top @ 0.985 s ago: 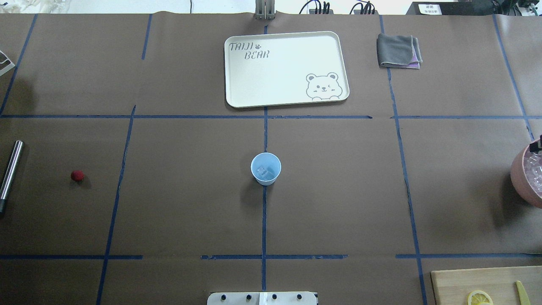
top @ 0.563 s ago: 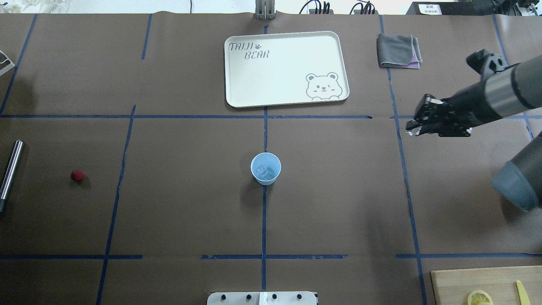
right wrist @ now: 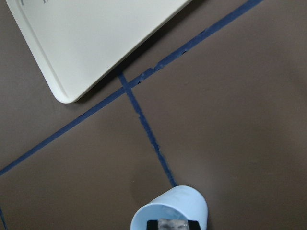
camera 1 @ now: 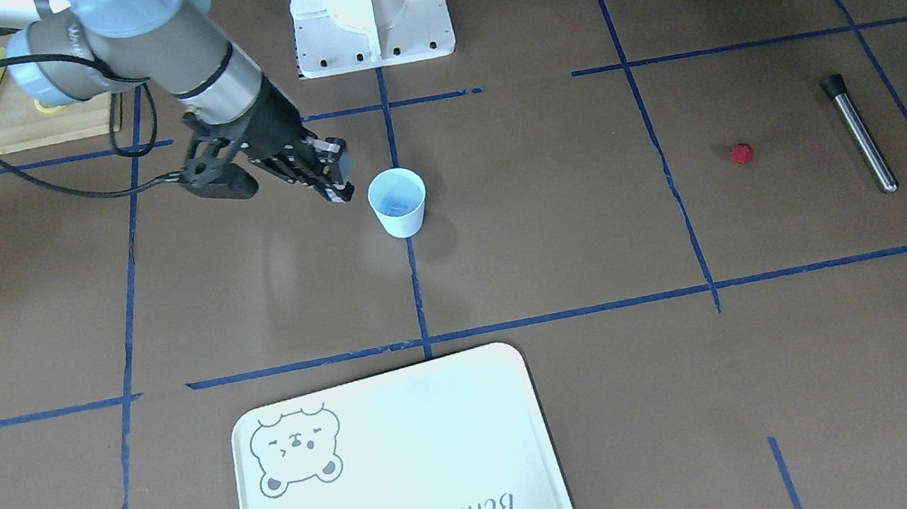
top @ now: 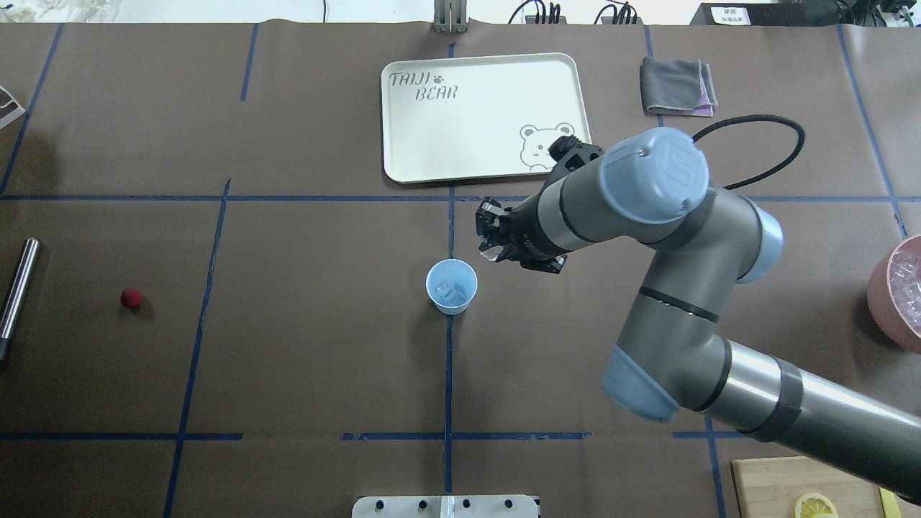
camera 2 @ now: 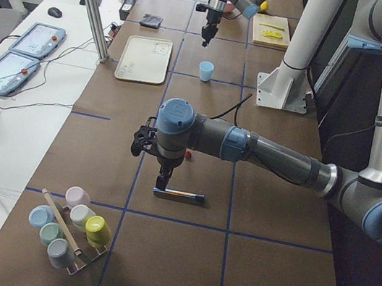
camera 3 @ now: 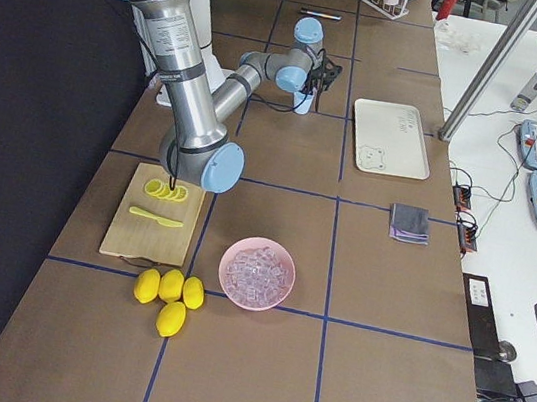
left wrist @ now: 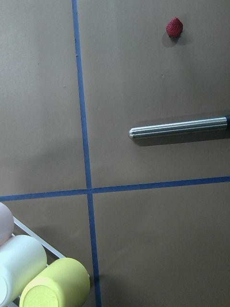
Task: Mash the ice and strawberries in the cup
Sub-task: 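Carry the ice cube over the light-blue cup and release it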
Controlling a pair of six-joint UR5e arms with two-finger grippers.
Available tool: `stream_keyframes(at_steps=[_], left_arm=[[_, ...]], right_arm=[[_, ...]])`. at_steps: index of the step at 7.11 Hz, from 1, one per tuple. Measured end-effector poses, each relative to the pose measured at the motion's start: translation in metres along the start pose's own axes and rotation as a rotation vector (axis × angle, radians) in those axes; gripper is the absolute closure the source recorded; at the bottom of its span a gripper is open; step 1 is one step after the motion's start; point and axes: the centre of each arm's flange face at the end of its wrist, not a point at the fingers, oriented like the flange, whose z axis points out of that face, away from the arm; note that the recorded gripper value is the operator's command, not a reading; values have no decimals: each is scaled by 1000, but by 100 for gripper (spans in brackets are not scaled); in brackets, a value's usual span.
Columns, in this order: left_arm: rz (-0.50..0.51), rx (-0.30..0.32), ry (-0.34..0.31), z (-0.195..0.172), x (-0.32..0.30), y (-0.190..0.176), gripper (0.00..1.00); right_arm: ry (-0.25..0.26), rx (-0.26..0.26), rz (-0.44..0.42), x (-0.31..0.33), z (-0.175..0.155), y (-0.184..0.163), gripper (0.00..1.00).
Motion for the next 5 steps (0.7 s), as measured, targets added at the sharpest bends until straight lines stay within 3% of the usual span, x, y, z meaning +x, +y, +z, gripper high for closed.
stream_keyframes(at_steps=[1,2,3,4,5], left_arm=[[6,-8,2,4,3,-1,0],[14,-21,4,9,7,-1,0],[21,-33,6,15,10,-2,0],[25,-39,7,18,11,-2,0],[26,-41,7,19,12,-2,0]], right_arm=[[4,11,10,-13,15,15,98],[7,22,13,-19,24,23,55],[16,27,11,-20,32,30,34],[29,28,6,-16,40,36,26],[40,26,2,-11,47,41,0]])
